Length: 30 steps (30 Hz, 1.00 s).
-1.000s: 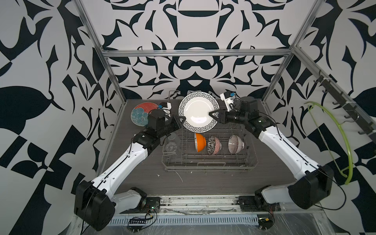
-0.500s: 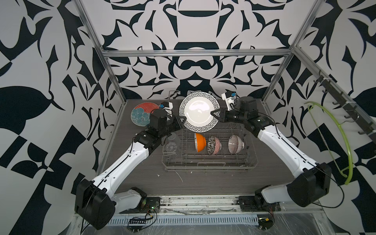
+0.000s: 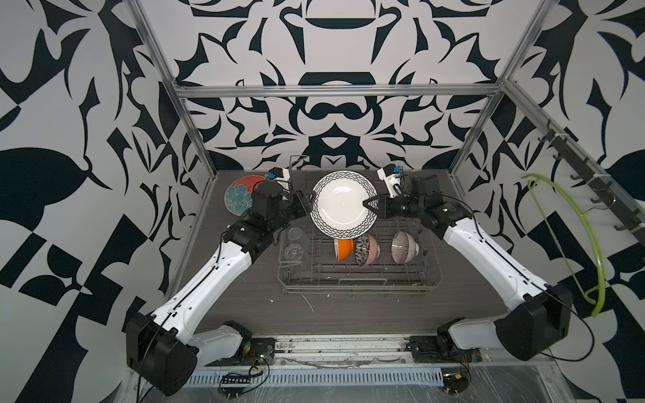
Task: Load bowls into a dish rack
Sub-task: Adjust the bowl, then adjust the dish rack at the center of the board.
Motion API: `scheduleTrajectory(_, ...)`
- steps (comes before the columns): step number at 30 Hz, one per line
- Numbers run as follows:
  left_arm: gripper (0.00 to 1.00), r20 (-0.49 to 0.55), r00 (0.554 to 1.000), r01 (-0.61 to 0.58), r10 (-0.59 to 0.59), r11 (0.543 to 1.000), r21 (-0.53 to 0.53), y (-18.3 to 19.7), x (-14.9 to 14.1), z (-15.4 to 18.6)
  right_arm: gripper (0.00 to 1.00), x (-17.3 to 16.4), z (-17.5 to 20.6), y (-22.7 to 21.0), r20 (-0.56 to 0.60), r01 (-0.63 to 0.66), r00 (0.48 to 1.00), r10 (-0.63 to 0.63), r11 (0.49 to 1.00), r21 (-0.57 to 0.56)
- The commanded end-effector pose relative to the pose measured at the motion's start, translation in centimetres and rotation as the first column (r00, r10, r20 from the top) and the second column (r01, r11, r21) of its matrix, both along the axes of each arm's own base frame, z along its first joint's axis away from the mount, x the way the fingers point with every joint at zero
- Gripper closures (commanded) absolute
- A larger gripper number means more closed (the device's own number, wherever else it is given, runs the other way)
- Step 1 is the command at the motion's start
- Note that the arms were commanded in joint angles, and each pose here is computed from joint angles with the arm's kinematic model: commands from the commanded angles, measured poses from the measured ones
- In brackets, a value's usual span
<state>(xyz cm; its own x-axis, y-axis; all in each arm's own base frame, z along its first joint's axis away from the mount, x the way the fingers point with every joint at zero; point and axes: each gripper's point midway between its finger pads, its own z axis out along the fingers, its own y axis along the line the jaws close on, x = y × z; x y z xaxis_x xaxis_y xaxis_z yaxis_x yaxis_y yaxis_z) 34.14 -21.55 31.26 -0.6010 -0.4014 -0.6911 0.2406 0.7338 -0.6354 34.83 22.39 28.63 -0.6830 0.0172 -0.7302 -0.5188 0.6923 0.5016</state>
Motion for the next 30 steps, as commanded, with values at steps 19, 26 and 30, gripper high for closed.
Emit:
scheduleTrajectory(19,0.62,-0.052,0.939,-0.230,0.340,0.733,0.641,9.0,2.6,-5.9,1.00,0.9,7.2,-5.6,0.295,0.268,0.928,-0.226,0.957,-0.110)
scheduleTrajectory(26,0.90,-0.065,0.935,-0.225,0.350,0.722,0.654,8.7,3.3,-6.9,1.00,-0.5,9.0,-5.9,0.348,0.264,0.915,-0.204,0.955,-0.133)
scheduleTrajectory(30,1.00,-0.073,0.938,-0.220,0.338,0.746,0.628,8.4,3.0,-6.8,1.00,0.6,8.3,-7.2,0.376,0.330,0.899,-0.225,0.912,-0.242)
